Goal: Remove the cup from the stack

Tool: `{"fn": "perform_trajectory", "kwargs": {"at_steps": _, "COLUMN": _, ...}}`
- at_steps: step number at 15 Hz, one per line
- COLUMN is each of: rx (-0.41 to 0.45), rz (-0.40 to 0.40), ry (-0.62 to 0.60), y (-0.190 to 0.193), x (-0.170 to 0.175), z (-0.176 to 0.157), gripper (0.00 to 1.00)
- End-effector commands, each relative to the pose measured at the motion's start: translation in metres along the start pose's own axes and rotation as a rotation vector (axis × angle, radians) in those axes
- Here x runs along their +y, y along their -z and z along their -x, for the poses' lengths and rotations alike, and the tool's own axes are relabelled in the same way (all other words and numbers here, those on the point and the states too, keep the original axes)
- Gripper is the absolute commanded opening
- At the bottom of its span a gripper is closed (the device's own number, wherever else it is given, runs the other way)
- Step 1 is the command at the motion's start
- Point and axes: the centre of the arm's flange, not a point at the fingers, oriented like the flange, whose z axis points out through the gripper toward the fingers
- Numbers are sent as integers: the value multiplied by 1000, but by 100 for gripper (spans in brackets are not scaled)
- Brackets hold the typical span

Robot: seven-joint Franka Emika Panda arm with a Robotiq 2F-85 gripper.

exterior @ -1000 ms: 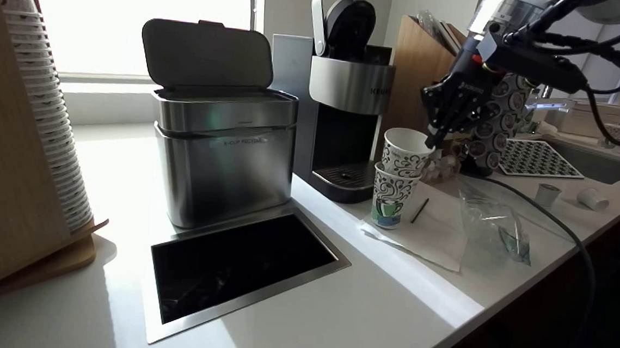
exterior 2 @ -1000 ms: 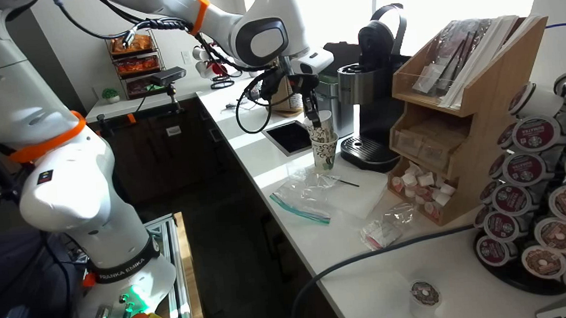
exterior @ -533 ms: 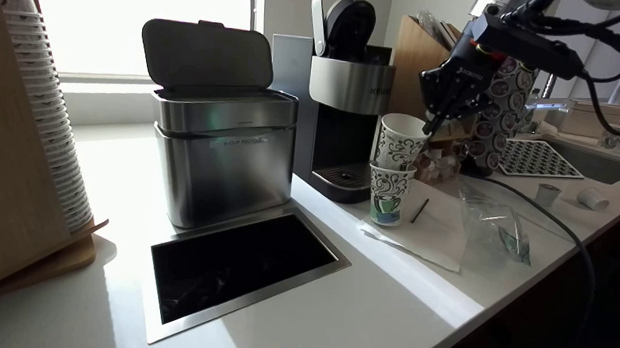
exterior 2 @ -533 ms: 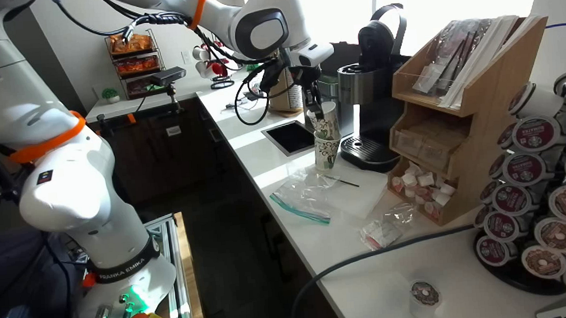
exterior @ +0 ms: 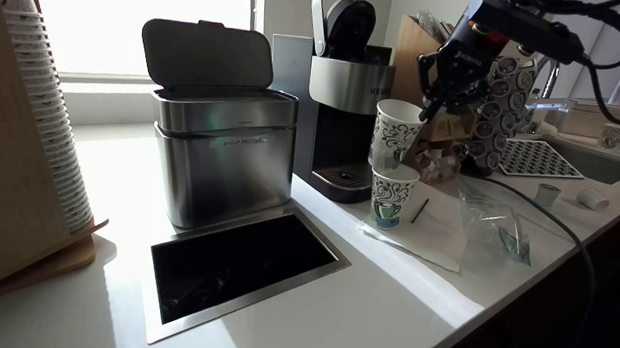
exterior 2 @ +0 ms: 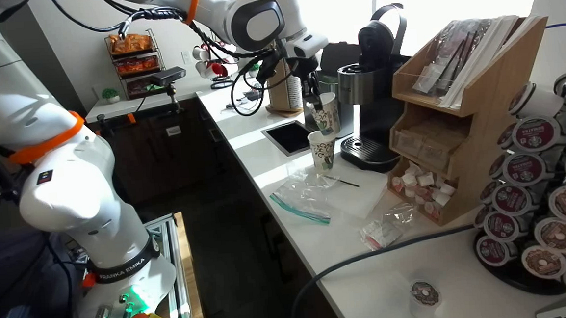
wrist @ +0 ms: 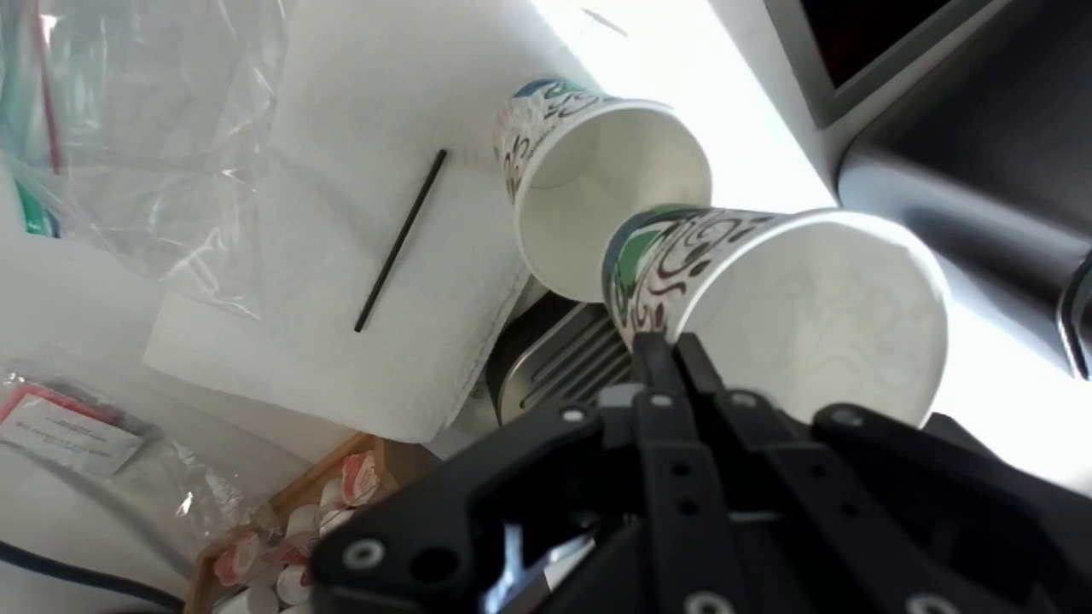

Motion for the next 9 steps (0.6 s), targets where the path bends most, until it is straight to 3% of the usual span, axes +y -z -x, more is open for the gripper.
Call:
{"fn": "perform_trajectory", "kwargs": {"at_steps": 1, "rx": -8, "rz": -2, "ry": -52, "y": 15, "x": -3, "z": 8, "gripper": 1}}
{"fn": "perform_trajectory", "kwargs": {"at_steps": 9, "rx": 8, "rz": -1, "ry": -134, "y": 45, "x": 4, "z": 11, "gripper": 1}}
